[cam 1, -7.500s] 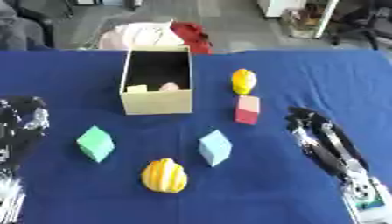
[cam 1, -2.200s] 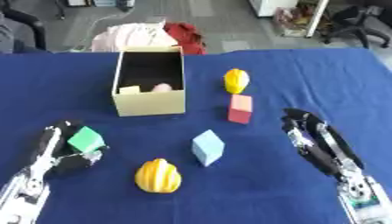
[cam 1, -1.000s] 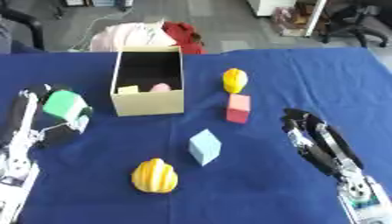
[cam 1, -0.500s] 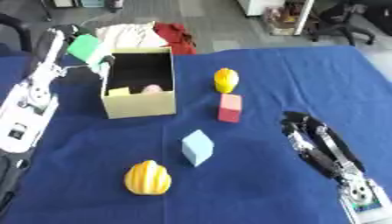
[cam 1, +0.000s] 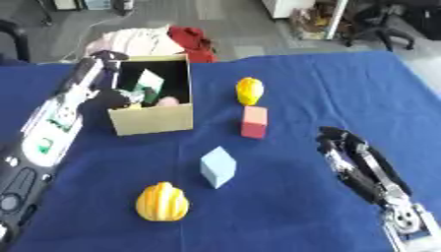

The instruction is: Pick up objects on the table and place them in the box.

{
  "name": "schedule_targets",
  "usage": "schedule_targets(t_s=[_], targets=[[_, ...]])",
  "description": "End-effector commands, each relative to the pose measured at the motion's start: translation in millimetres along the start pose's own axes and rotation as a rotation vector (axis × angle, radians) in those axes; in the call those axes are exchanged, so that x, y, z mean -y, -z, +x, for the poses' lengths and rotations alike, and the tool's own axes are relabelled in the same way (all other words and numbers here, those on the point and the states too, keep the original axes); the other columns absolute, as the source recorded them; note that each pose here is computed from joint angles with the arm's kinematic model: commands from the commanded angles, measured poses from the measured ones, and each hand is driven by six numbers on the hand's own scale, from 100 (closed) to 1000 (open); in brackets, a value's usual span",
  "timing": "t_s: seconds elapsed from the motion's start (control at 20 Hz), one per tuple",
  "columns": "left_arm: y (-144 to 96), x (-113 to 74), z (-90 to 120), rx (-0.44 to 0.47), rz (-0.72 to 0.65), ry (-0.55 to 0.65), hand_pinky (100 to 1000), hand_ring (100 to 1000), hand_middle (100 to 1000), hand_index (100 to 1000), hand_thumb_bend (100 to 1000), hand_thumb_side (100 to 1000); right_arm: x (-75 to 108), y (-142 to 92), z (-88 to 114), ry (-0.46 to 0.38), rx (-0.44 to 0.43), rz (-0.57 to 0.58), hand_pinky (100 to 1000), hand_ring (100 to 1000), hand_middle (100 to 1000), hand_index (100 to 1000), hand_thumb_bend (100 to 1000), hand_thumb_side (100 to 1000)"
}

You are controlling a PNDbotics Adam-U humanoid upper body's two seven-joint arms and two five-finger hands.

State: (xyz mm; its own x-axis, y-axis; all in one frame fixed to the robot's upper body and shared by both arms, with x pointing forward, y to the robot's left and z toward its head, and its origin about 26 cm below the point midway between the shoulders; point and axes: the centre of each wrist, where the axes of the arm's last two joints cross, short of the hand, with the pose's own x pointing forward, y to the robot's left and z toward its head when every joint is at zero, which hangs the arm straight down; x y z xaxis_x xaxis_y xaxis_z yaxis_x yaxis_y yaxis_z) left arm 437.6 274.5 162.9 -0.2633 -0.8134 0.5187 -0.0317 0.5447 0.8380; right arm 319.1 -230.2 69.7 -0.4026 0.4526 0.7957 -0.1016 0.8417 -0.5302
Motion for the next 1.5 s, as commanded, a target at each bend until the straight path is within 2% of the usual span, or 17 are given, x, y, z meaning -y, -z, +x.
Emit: schedule_targets(t_s=[0.05, 0.3, 0.45, 0.7, 0.75, 0.8, 0.85, 1.0, 1.15, 1.3, 1.5], targets=[[-5, -25.3, 12, 0.059, 0.117, -0.026, 860, 753, 772, 807, 615, 489, 5.9, 5, 6, -0.01, 0.027, -0.011, 875, 711, 722, 866, 100, 759], [-34, -57.3, 34, 0.167, 0.311, -0.164, 853, 722, 735, 759, 583, 435, 27.7, 25, 17, -0.089, 0.075, -0.038, 874, 715, 729, 873, 100, 713], [-55, -66.7, 40, 0.197, 0.367, -0.226, 851, 707, 716, 744, 571, 423, 46.6, 45, 26, -0.168, 0.111, -0.044, 872, 717, 737, 880, 100, 659], [-84, -56.5, 32, 0.171, 0.373, -0.319, 848, 692, 697, 730, 559, 418, 76.6, 87, 42, -0.334, 0.149, -0.007, 872, 735, 758, 898, 100, 572], [-89, -52.2, 30, 0.156, 0.371, -0.331, 848, 691, 695, 728, 561, 309, 80.3, 95, 45, -0.367, 0.153, 0.013, 872, 739, 762, 901, 100, 635], [-93, -47.3, 26, 0.139, 0.369, -0.344, 848, 689, 693, 726, 558, 418, 83.8, 104, 47, -0.399, 0.159, 0.034, 873, 746, 770, 905, 100, 549], [-96, -42.7, 24, 0.124, 0.367, -0.354, 848, 689, 693, 725, 557, 418, 86.8, 113, 49, -0.427, 0.153, 0.049, 874, 747, 771, 906, 100, 545], [-104, -28.9, 17, 0.089, 0.356, -0.385, 848, 685, 688, 721, 550, 421, 93.3, 141, 51, -0.5, 0.115, 0.079, 873, 756, 787, 920, 100, 516], [-109, -20.3, 17, 0.083, 0.351, -0.411, 846, 681, 683, 718, 545, 418, 93.3, 165, 40, -0.531, 0.034, 0.071, 874, 760, 787, 920, 100, 526], [-112, -14.4, 19, 0.095, 0.339, -0.432, 845, 680, 681, 716, 541, 417, 86.2, 180, 26, -0.527, -0.056, 0.041, 875, 760, 780, 915, 100, 549], [-113, -8.8, 20, 0.097, 0.332, -0.452, 844, 675, 675, 713, 538, 414, 71.4, 189, 8, -0.524, -0.165, 0.011, 876, 769, 782, 913, 100, 566]])
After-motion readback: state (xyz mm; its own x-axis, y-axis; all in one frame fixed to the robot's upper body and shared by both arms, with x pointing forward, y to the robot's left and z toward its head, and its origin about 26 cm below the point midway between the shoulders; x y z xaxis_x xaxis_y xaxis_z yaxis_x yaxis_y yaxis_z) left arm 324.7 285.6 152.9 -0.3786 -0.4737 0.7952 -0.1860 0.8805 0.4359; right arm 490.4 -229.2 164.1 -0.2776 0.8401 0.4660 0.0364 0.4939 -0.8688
